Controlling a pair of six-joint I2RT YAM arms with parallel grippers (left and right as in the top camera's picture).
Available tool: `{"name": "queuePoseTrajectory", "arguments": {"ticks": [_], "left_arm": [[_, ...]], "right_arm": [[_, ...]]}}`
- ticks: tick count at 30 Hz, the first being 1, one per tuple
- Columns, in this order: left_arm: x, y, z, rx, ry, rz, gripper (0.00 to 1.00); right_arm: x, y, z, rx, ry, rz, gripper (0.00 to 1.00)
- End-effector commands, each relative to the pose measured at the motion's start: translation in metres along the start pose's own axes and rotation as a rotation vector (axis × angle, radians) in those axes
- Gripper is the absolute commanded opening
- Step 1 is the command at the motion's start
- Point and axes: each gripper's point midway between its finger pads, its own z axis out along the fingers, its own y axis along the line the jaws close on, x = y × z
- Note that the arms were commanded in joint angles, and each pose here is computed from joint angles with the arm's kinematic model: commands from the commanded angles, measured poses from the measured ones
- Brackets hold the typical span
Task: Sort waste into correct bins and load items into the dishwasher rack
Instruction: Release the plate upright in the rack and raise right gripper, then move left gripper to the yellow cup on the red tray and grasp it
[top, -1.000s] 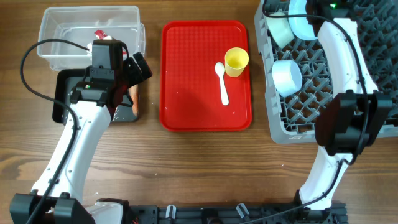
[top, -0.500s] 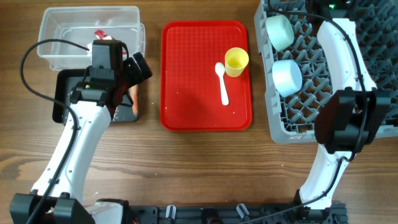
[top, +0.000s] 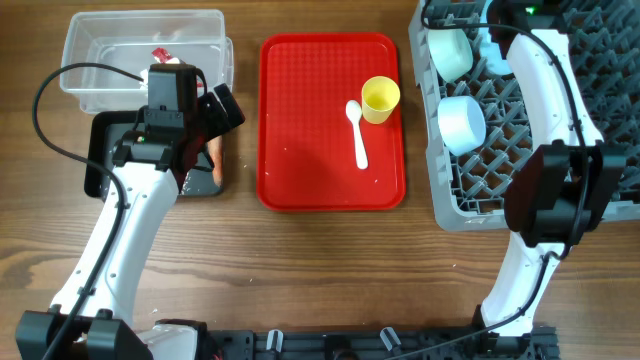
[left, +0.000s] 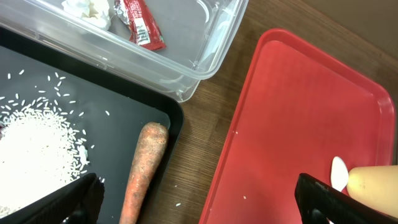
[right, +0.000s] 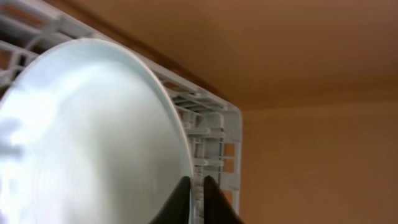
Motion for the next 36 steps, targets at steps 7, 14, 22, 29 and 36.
{"name": "queuePoseTrajectory", "arguments": {"ticks": [7, 14, 22, 29, 36], "left_arm": [[-0.002, 0.002, 0.001, -0.01, -0.005, -0.012, 1.0], [-0.002, 0.002, 0.001, -0.01, -0.005, -0.012, 1.0], [-0.002, 0.002, 0.001, -0.01, -0.005, -0.012, 1.0], [-0.002, 0.002, 0.001, -0.01, -0.005, -0.012, 1.0], [-0.002, 0.002, 0.001, -0.01, -0.005, -0.012, 1.0]], "right_arm": [[-0.017, 0.001, -0.006, -0.032, -0.069, 0.296, 1.0], [-0.04, -0.036, -0.067, -0.129, -0.223, 0.513, 1.0], [-0.073, -0.002, -0.184, -0.699, -0.398, 0.725, 1.0], [-0.075, 0.057, -0.244, -1.186, -0.382, 0.678, 1.0], [-0.054, 0.097, -0.237, -1.114, -0.058, 0.8, 0.85]]}}
